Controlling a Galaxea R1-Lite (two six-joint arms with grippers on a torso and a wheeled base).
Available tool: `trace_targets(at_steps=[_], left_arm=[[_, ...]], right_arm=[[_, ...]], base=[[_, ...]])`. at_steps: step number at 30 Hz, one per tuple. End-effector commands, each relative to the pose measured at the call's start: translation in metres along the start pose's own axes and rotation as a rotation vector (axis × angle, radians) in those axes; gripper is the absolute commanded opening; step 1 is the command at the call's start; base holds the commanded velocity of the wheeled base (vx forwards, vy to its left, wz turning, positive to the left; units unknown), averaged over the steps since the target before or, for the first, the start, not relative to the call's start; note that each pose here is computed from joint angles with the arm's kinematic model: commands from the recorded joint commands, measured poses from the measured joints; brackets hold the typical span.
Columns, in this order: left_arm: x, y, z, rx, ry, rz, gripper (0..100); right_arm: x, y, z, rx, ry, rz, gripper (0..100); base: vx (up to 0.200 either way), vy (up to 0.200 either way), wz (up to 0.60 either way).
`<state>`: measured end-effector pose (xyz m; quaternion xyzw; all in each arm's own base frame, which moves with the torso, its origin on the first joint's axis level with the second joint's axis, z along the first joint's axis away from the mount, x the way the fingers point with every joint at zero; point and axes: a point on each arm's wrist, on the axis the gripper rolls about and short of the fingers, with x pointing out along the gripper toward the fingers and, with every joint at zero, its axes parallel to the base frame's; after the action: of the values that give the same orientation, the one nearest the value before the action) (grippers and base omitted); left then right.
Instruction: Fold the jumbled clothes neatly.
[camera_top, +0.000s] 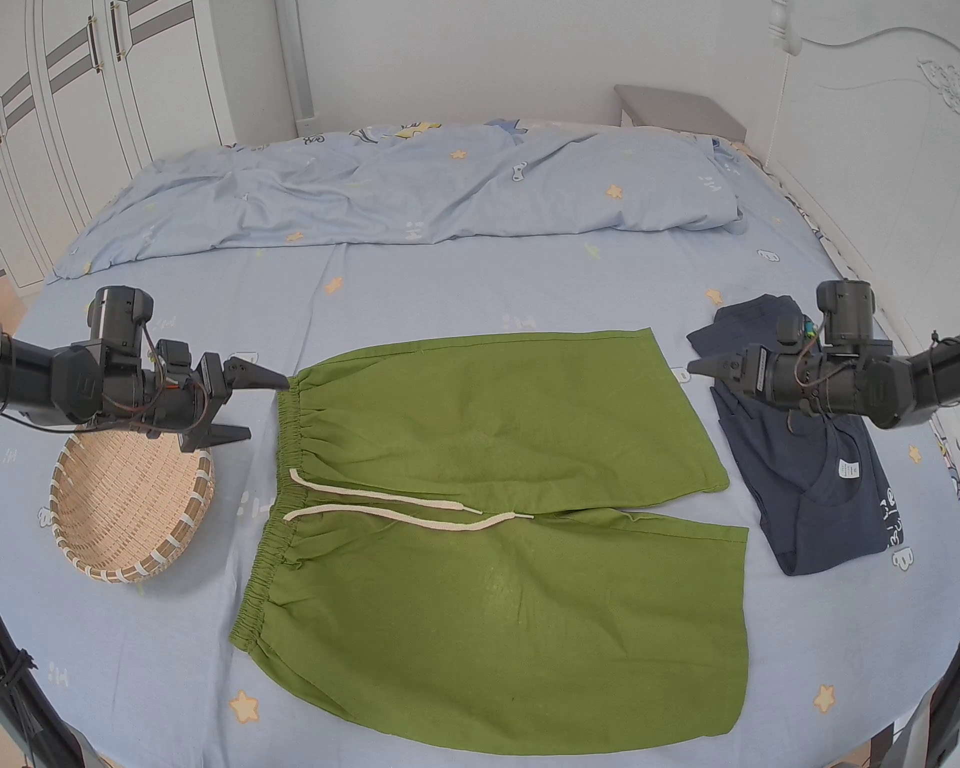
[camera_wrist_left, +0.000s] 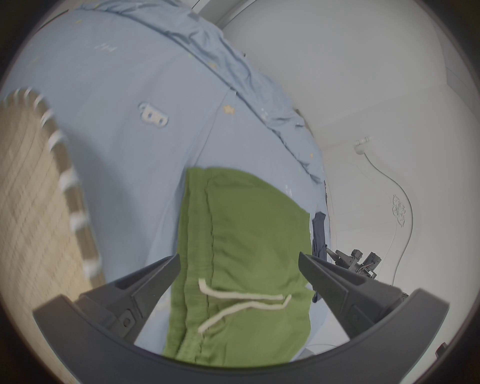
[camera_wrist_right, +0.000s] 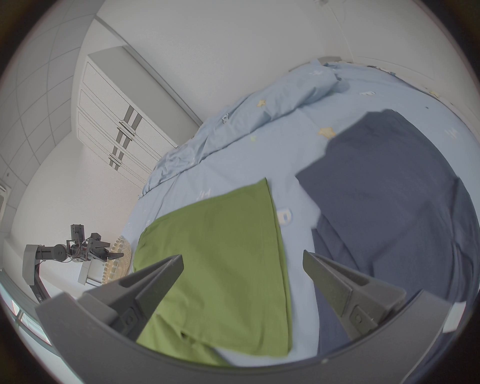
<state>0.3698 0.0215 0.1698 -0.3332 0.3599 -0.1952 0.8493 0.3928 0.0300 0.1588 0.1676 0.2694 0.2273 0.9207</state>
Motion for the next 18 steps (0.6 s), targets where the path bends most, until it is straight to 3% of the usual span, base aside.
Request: trace_targets(at_steps=[1,2,3,10,14,18], left_arm=[[-0.061,-0.012,-0.092,-0.065,0.084,0.025,100],[-0.061,-0.012,-0.092,-0.065,0.084,0.025,100],[-0.069,-0.009,-0.115,-0.084,0.112,0.036,100],[-0.093,0.006,-0.178,-0.107,0.132,0.055,100],[-0.097,0.016,-0.204,-0.151,0.177,0.08,100],[-0.097,0.021,-0.215,-0.175,0.202,0.094,100]], right_arm=[[-0.101,0.034,-0.059,-0.001,-0.032,-0.004,100],[-0.101,0.034,-0.059,-0.001,-0.032,-0.004,100],[-0.111,0.036,-0.076,0.011,-0.019,-0.007,100],[-0.132,0.039,-0.121,0.066,0.06,-0.02,100],[-0.133,0.039,-0.136,0.083,0.11,-0.021,100],[-0.133,0.041,-0.144,0.075,0.132,-0.012,100]], base=[[0.0,0.0,0.0],[0.0,0.0,0.0],[0.0,0.0,0.0],[0.0,0.0,0.0],[0.0,0.0,0.0],[0.0,0.0,0.0]])
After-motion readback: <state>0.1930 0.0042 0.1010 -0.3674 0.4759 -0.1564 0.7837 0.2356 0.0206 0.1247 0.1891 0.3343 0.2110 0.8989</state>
